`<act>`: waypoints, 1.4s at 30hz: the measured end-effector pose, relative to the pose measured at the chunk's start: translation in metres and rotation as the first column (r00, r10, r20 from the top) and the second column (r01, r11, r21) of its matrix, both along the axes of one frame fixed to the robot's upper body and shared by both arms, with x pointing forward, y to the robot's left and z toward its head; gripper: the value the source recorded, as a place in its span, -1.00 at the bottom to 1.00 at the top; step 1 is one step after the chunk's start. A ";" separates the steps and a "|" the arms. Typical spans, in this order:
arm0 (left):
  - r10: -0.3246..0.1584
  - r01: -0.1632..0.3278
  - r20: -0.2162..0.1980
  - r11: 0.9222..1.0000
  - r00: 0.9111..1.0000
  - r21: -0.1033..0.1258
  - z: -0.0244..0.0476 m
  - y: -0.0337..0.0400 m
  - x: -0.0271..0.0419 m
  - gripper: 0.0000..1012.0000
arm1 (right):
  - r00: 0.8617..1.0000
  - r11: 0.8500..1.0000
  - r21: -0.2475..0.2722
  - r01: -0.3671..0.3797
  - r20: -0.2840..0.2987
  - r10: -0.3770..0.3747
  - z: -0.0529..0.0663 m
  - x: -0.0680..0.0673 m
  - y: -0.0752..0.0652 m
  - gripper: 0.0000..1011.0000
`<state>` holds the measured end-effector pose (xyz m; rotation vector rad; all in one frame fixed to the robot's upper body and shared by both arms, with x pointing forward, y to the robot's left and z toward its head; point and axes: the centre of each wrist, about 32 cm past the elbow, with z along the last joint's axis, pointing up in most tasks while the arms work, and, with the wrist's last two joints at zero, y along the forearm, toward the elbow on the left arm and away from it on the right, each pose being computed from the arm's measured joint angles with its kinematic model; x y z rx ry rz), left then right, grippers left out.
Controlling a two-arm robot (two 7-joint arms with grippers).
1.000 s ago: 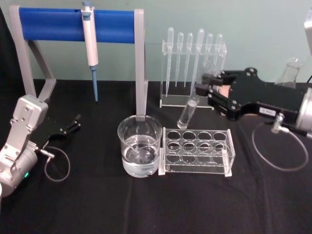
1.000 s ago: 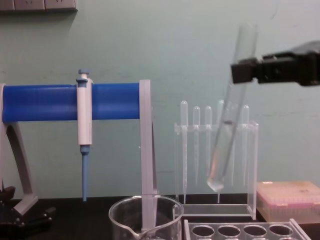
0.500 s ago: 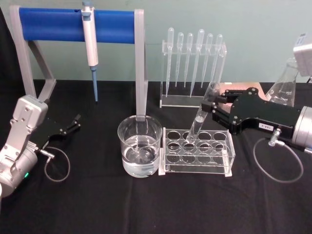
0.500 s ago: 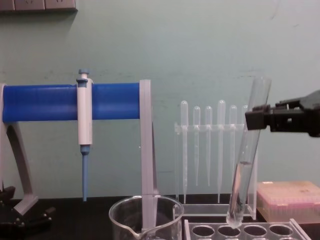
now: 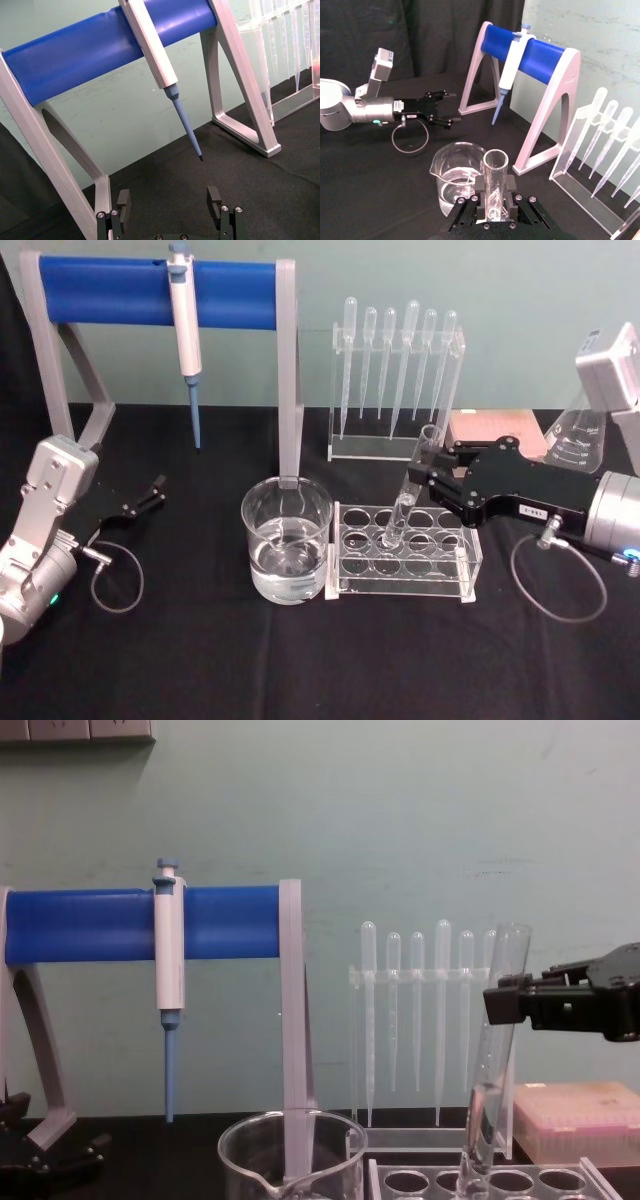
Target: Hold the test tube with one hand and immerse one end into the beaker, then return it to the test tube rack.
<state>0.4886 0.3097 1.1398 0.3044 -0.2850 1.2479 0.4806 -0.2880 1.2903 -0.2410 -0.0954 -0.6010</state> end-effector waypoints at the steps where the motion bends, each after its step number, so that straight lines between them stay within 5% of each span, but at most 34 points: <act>1: 0.000 0.000 0.000 1.000 1.000 0.000 0.0000 0.0000 0.0000 0.98 | 1.000 1.000 -0.002 0.002 -0.002 -0.002 -0.001 0.001 0.000 -0.53; 42: 0.000 0.000 0.000 1.000 1.000 0.000 0.0000 0.0000 0.0000 0.98 | 0.999 0.998 -0.045 0.032 -0.027 -0.033 -0.041 0.007 0.010 -0.53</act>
